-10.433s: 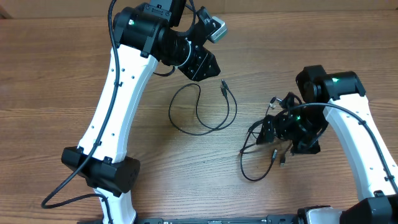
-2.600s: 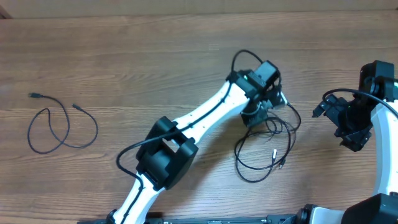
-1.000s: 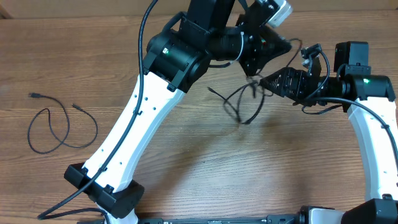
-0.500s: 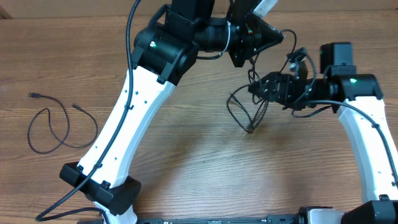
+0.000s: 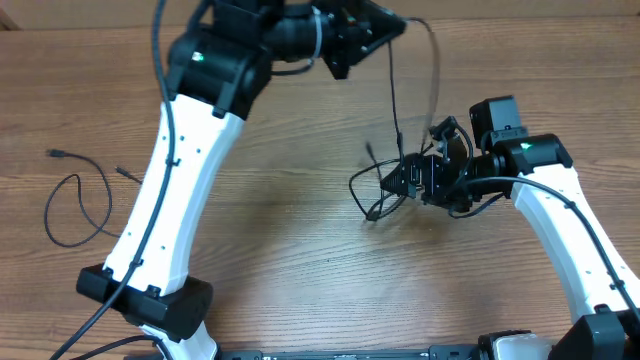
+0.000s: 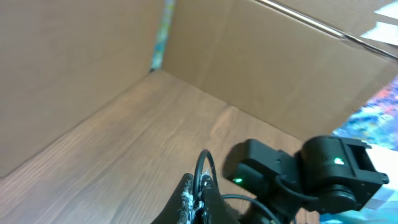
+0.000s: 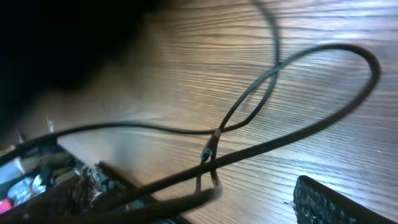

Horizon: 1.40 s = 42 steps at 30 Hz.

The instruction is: Untangle cables

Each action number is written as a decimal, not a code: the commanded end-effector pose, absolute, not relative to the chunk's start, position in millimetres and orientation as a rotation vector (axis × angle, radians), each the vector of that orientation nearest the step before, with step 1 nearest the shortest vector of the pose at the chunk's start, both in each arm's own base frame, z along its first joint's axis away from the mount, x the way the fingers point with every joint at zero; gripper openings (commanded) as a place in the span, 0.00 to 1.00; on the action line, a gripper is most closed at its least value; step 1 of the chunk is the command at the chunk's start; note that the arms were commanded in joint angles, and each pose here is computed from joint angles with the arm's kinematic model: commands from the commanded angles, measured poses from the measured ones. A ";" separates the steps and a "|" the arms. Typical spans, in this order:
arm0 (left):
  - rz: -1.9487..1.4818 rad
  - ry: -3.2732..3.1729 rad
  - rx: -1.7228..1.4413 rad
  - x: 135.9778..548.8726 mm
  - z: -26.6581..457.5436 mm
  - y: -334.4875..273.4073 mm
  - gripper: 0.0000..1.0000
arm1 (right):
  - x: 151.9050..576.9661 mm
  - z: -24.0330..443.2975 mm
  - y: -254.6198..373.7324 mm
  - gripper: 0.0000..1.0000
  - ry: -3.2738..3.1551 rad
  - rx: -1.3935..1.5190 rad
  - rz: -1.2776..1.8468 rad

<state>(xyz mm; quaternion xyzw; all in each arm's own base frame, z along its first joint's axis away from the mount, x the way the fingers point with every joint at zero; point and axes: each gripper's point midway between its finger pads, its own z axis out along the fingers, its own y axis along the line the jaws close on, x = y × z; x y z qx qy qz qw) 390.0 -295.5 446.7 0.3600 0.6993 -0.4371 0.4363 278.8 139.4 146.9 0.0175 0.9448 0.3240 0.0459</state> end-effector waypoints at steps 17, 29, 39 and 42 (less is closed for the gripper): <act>-0.822 2.076 0.563 409.1 414.5 -189.0 0.04 | 276.3 152.7 156.4 1.00 2.806 -0.080 1.160; -0.639 2.452 0.449 395.0 336.6 -163.0 0.12 | 284.6 117.8 78.6 1.00 2.968 0.438 0.521; -0.516 2.589 0.677 360.0 282.8 -210.5 0.47 | 273.7 155.3 5.9 1.00 2.804 0.837 0.311; -0.534 2.600 0.856 334.6 260.4 -245.3 0.58 | 261.0 159.1 -26.1 1.00 2.752 1.017 0.289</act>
